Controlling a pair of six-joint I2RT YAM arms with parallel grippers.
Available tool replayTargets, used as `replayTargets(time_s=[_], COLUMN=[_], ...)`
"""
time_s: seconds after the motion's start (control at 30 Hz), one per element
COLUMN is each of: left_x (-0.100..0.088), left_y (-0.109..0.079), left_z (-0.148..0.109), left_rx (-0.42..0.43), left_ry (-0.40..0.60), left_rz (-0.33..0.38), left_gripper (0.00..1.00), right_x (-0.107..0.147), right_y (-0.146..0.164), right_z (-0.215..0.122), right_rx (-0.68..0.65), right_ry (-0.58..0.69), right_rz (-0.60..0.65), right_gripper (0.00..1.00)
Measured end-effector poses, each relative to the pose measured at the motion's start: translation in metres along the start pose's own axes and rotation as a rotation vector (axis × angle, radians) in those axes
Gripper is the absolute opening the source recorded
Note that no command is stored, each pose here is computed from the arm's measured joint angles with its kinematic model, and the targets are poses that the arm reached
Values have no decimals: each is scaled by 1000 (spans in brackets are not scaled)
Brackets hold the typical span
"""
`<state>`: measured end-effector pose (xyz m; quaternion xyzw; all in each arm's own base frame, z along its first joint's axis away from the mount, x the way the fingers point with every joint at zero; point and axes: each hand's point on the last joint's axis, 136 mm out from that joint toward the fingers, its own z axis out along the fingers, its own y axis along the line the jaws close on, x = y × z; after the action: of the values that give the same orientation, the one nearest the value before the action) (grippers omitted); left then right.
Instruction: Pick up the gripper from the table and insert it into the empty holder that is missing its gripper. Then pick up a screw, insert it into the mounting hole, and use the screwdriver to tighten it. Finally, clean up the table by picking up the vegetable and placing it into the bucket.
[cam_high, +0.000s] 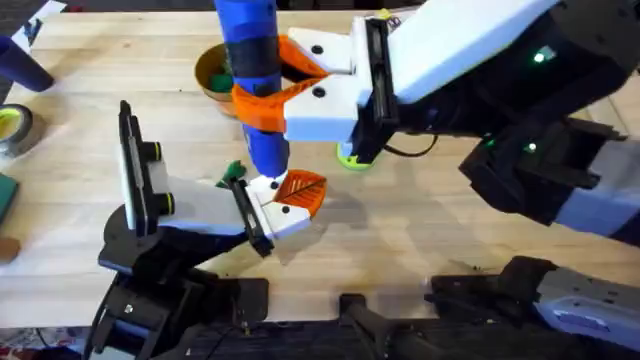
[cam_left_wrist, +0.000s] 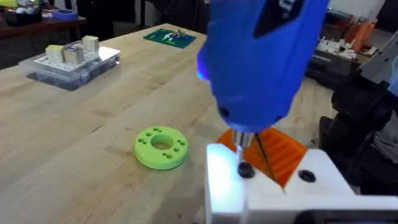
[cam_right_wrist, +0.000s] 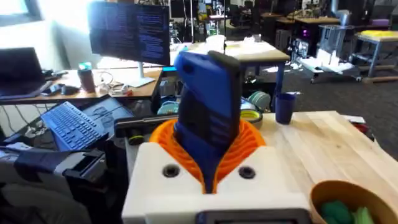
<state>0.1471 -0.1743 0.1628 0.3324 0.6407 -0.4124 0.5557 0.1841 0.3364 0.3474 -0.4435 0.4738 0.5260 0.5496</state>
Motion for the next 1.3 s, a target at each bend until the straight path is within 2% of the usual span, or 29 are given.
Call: replayTargets(time_s=[0.6,0.9,1.3], left_x=[0,0,0], left_y=[0,0,0], left_z=[0,0,0], left_rx=[0,0,0], left_ry=[0,0,0], left_rz=[0,0,0], left_gripper=[16,16,16], right_x=[6,-7,0], right_y=[-1,2,0], right_z=[0,0,0], right_rx=[3,-4,0], right_ry=[21,-25,-1], right_rz=[23,12,44], right_gripper=[44,45,46])
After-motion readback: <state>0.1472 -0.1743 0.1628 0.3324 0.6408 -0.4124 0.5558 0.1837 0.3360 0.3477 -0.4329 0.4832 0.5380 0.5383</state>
